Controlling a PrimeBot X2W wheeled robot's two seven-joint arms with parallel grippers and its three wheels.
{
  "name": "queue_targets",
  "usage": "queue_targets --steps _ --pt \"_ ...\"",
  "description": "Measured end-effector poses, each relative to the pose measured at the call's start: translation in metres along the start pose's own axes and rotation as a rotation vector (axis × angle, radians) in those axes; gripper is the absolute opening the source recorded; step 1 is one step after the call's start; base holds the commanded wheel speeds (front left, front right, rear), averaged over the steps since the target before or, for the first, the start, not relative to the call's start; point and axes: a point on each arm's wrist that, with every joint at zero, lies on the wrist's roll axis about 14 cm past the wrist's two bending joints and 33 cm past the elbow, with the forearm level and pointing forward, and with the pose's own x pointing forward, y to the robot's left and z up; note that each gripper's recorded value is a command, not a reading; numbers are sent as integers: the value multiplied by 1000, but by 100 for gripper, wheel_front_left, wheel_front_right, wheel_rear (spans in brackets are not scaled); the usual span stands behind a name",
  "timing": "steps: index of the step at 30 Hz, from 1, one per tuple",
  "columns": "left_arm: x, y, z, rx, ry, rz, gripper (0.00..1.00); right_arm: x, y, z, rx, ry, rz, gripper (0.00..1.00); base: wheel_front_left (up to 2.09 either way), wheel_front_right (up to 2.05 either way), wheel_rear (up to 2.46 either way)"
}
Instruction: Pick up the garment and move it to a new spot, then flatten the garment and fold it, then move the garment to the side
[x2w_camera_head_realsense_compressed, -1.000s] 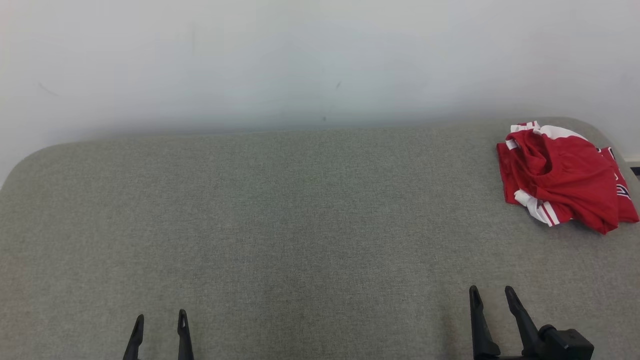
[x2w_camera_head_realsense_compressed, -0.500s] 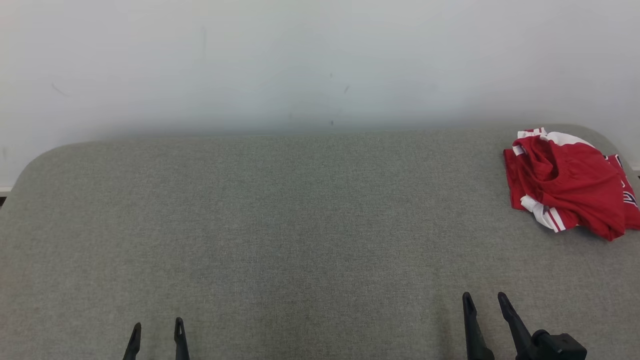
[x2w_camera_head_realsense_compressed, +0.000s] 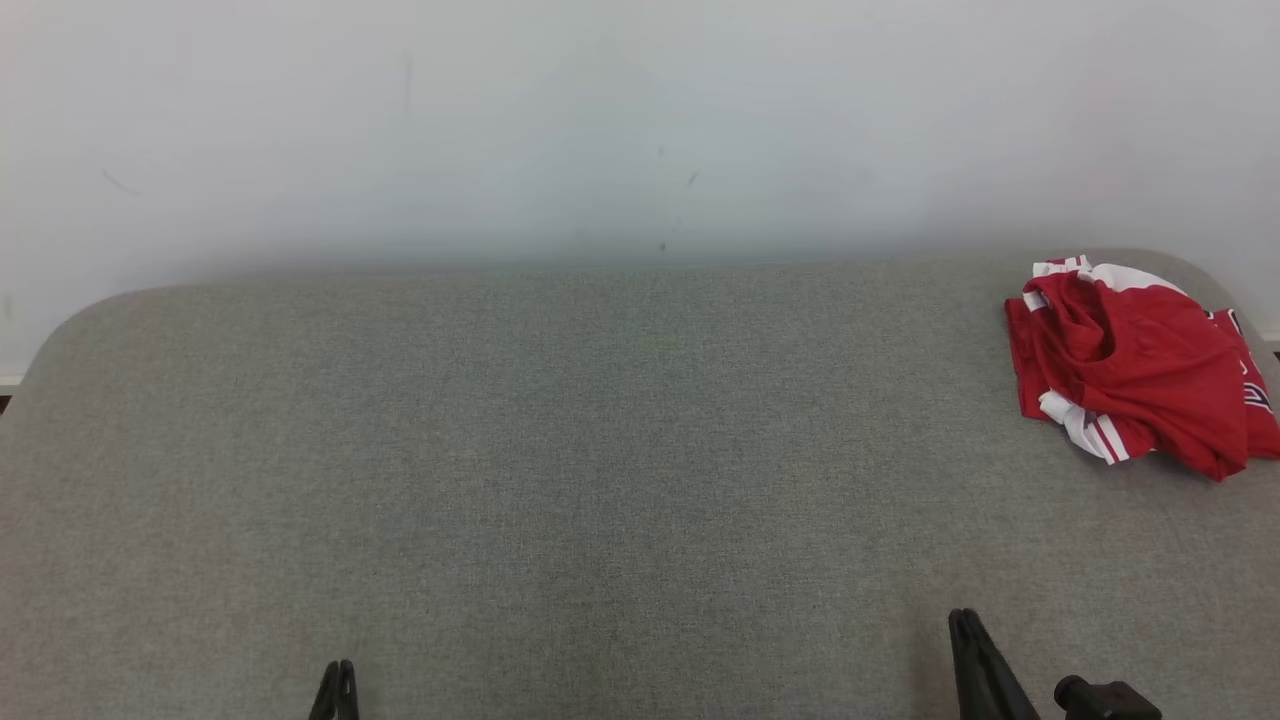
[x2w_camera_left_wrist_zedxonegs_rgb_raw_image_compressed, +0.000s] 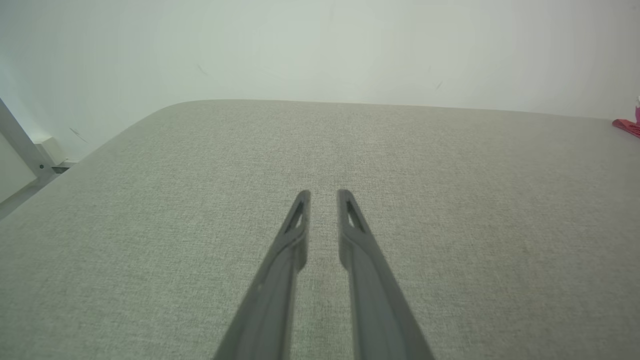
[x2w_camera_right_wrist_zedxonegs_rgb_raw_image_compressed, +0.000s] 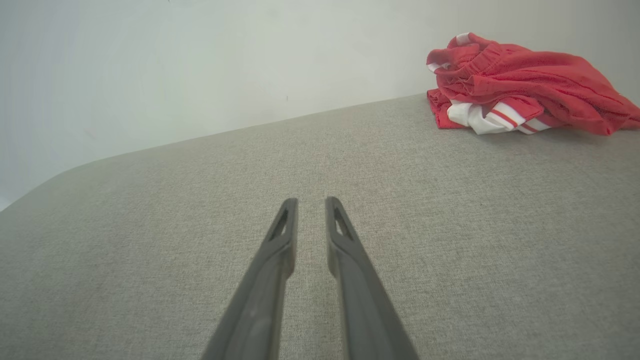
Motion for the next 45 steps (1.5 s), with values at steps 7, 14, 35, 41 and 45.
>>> queue_targets --steps 7,14,35,41,45 --pt "-1 6 -11 -104 53 31 0 -3 -7 -9 96 35 -37 0 0 0 0" --pt "1 10 -12 -240 69 59 0 1 -12 -4 219 29 -66 0 0 0 0" --pt "14 15 -4 -586 77 84 0 11 -21 7 538 4 -113 0 0 0 0" --pt "18 15 -1 -677 72 87 0 12 -23 9 615 3 -118 0 0 0 0" --pt "20 15 1 -729 73 82 0 15 -23 12 666 -6 -117 0 0 0 0"
